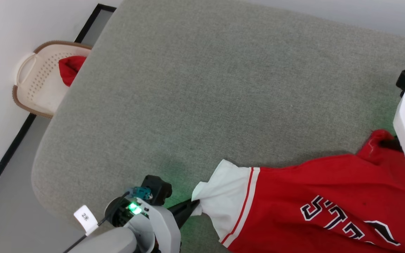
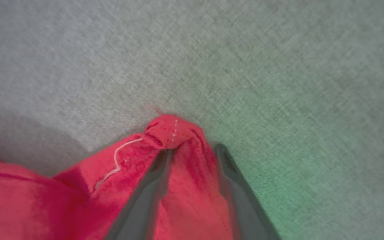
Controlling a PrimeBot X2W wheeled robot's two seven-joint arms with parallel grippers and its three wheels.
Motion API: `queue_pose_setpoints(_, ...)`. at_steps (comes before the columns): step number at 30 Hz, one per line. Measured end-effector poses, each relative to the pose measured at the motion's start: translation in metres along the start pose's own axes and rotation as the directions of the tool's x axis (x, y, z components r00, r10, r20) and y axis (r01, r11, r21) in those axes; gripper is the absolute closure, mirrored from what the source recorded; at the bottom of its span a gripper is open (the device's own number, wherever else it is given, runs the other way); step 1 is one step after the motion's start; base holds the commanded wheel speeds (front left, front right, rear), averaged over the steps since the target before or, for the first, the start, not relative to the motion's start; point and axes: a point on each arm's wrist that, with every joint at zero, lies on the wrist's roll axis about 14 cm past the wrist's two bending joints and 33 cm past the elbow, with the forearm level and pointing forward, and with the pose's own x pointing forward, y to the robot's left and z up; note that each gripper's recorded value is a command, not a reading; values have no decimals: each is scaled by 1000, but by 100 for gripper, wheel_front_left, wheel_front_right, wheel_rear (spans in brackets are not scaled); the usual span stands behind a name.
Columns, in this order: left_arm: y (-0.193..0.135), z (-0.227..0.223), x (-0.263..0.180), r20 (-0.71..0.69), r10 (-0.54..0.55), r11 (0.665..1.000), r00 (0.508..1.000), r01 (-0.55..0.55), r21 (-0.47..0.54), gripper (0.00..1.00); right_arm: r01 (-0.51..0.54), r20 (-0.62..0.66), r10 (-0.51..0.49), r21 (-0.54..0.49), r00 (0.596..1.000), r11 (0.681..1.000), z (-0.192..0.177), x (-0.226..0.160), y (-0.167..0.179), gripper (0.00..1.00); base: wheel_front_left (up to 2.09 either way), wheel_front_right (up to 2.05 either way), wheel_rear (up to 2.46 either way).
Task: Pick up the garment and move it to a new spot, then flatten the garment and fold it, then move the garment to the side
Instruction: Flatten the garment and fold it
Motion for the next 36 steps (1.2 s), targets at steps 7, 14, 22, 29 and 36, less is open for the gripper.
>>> queue_pose_setpoints(7, 3, 3, 3, -14, -8, 1000, 1000, 9, 20, 100, 9, 1, -9, 39, 1000, 999, 1, -5, -5, 100, 0, 0, 0)
queue_pose_setpoints(14, -6, 37, 1, -38, -90, 994, 995, 92, 65, 100, -2, 141, -8, 75, 990, 997, 26, -32, 2, 100, 0, 0, 0)
queue_pose_setpoints(22, -4, 152, -23, 27, -85, 954, 996, 74, 291, 100, 48, 423, -63, 47, 904, 998, 78, -112, 10, 100, 0, 0, 0)
queue_pose_setpoints(29, -3, 270, -62, 206, -22, 890, 978, -75, 449, 100, 150, 663, -140, 42, 735, 988, 110, -203, 10, 100, 0, 0, 0)
queue_pose_setpoints(36, -13, 372, -111, 452, 19, 822, 892, -272, 501, 100, 280, 803, -256, 116, 538, 953, 113, -289, -6, 100, 0, 0, 0)
